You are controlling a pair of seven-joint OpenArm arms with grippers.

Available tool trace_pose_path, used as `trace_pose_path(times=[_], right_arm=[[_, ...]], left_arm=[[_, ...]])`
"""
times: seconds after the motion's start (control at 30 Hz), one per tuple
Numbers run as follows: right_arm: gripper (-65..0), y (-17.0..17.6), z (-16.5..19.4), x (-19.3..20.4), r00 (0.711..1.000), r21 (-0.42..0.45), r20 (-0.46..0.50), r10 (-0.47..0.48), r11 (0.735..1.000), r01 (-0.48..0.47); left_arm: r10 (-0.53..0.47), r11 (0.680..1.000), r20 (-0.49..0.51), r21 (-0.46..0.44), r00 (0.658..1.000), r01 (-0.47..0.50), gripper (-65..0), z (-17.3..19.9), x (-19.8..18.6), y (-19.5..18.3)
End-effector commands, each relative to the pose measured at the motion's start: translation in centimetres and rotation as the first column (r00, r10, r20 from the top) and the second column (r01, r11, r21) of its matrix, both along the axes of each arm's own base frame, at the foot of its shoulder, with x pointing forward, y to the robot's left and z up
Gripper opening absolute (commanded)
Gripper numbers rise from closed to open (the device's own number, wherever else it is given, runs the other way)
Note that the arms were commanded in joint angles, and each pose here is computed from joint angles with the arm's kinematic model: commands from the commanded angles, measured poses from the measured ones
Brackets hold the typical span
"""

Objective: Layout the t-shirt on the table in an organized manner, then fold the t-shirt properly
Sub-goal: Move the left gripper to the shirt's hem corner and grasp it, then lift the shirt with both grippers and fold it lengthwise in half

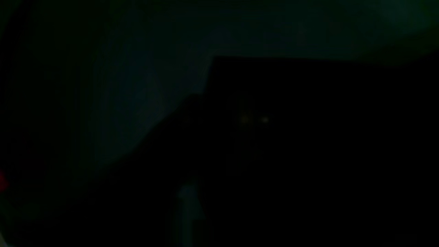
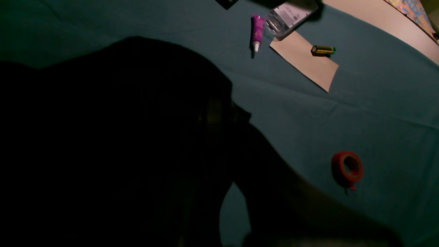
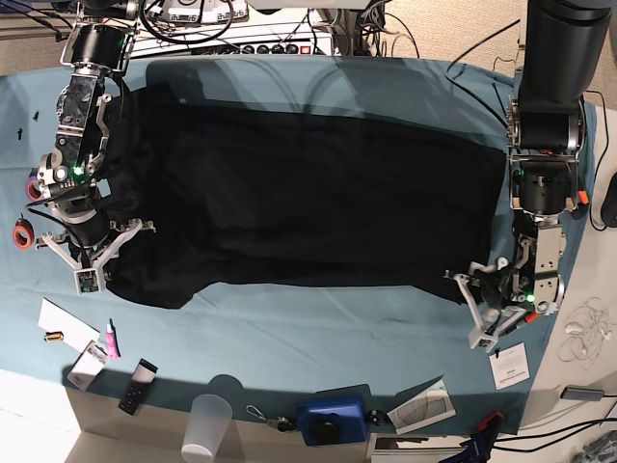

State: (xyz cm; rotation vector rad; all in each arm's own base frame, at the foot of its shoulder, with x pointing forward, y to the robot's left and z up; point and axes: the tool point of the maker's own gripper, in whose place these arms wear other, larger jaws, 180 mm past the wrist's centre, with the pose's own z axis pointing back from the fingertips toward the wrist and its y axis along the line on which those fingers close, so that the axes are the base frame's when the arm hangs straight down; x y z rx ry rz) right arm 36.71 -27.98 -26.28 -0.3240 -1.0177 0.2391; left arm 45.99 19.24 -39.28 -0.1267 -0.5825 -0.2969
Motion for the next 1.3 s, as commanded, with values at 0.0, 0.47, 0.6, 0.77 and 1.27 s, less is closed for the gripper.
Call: trace_pose_path(times=[0.0,0.47,0.6,0.77,1.27], right_arm=[[-65.0,-0.3,2.0,0.7,0.998,-0.017,0.061,0.002,1.000,-0.001],[-65.0,-1.7,4.1,4.5,0.981,-0.013,0.196,0.002,1.000,0.000],[-65.0,-3.3,4.2,7.4,0.976,0.042,0.215,-0.038,0.999,0.030],[-65.0,-3.8,5.4,9.5,0.974,0.073,0.219,-0.052,0.997,0.036],[-65.0,-3.0,4.5,5.4,0.992,0.258,0.121,-0.035,0.966,0.003]], left_arm=[[0.033,0.999,0.062,0.014,0.998,-0.034,-65.0,2.1,1.7,1.1],[0.200,0.977,0.153,-0.105,0.968,-0.185,-65.0,4.6,3.5,3.0],[0.217,0.959,0.182,-0.224,0.959,-0.174,-65.0,5.9,3.6,3.3],[0.255,0.915,0.203,-0.367,0.945,-0.168,-65.0,7.3,3.4,4.0],[0.158,0.835,0.084,-0.543,0.984,-0.088,-65.0,9.3,-0.8,6.0]])
